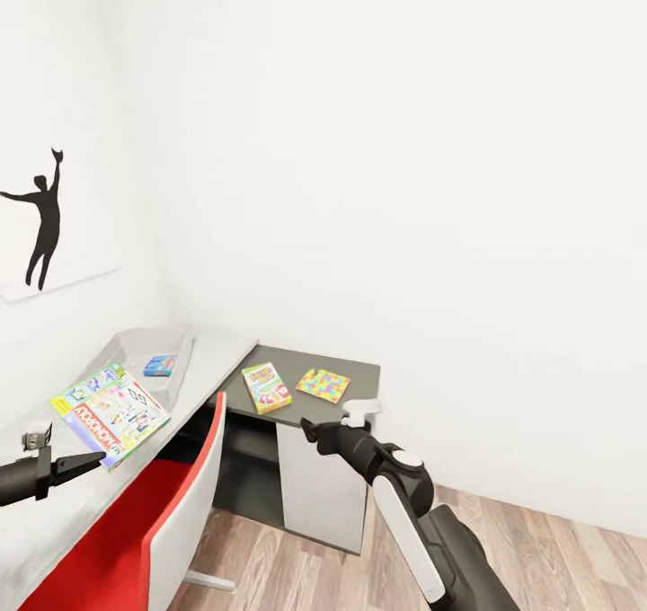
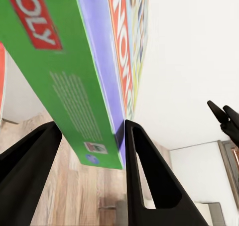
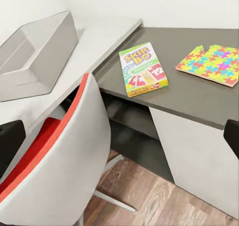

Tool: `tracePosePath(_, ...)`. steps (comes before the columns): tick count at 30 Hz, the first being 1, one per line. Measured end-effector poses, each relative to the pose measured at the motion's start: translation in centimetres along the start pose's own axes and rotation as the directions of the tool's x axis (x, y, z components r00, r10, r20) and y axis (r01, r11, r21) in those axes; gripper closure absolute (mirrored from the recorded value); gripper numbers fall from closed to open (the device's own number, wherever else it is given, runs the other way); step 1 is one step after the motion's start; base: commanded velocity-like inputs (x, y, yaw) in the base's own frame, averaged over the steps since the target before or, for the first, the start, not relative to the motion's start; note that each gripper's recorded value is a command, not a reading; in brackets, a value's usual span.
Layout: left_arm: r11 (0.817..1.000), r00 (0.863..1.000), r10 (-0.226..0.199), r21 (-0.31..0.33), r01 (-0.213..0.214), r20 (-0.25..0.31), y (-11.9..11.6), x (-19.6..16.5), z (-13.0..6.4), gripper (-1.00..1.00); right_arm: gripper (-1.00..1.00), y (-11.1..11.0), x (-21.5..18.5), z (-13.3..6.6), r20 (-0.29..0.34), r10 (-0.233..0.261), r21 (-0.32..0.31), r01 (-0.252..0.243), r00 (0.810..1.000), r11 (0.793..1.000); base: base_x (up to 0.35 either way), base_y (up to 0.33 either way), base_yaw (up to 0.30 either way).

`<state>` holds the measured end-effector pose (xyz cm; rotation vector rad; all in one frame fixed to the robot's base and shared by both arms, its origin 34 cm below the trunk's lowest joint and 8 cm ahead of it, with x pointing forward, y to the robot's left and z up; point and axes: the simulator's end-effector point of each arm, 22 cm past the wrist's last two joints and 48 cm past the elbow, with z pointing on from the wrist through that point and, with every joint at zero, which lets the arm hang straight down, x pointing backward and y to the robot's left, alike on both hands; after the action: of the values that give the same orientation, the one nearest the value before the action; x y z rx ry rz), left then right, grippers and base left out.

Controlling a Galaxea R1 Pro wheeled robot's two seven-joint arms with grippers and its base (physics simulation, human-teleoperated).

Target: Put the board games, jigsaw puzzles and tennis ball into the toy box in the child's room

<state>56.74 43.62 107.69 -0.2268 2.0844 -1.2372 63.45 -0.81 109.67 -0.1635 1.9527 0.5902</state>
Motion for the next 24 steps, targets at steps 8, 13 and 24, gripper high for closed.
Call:
tracePosePath(8,1.000,1.000,-0.009,-0.004,0.009,-0.006,0.4,0.2,0.3,1.00,-1.00,-0.5,0.6,0.3,-0.015,0.003,0.018,-0.002,1.000,1.000,0.327,-0.075,0.077)
tracePosePath(13,1.000,1.000,-0.015,-0.007,0.015,-0.010,0.8,0.4,0.5,1.00,-1.00,-1.3,1.0,0.5,-0.024,0.009,0.055,-0.008,1.000,0.998,0.272,-0.146,0.056)
tracePosePath(24,1.000,0.999,-0.027,-0.012,0.027,-0.017,1.3,0.6,0.8,1.00,-1.00,-1.7,1.7,1.0,-0.041,0.023,0.077,-0.020,0.999,0.997,0.145,-0.102,0.191)
